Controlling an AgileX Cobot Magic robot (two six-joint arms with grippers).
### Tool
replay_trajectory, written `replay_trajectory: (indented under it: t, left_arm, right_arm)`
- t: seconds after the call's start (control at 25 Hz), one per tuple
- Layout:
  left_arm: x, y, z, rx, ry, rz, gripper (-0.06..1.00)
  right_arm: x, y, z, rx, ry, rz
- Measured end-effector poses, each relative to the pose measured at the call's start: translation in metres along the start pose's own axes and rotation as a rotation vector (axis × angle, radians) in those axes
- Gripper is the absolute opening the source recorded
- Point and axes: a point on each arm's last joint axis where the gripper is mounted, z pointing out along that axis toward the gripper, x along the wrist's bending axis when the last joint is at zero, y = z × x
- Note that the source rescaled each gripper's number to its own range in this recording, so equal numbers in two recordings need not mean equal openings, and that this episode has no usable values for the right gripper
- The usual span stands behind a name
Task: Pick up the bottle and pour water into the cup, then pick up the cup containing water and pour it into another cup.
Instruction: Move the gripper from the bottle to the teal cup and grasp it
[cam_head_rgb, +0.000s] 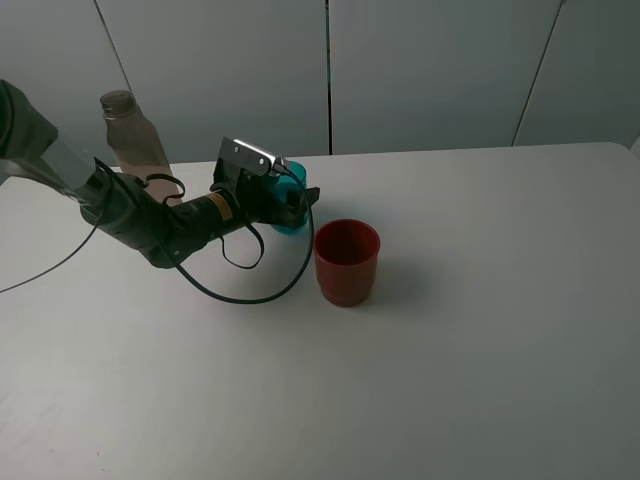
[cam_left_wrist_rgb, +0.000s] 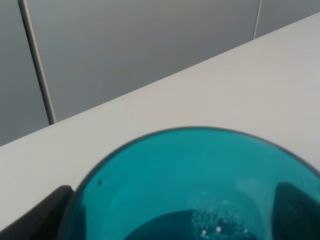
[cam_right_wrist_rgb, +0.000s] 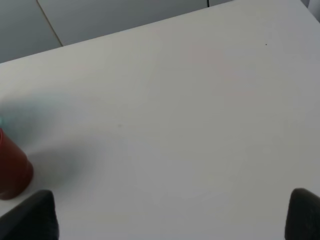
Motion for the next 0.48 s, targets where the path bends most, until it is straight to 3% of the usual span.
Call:
replay_trajectory:
  t: [0.48]
  left_arm:
    - [-0.003, -0.011, 0.015, 0.017, -0.027, 0.014, 1.00]
  right_arm:
    - [0.000, 0.000, 0.000, 0.000, 0.000, 0.000]
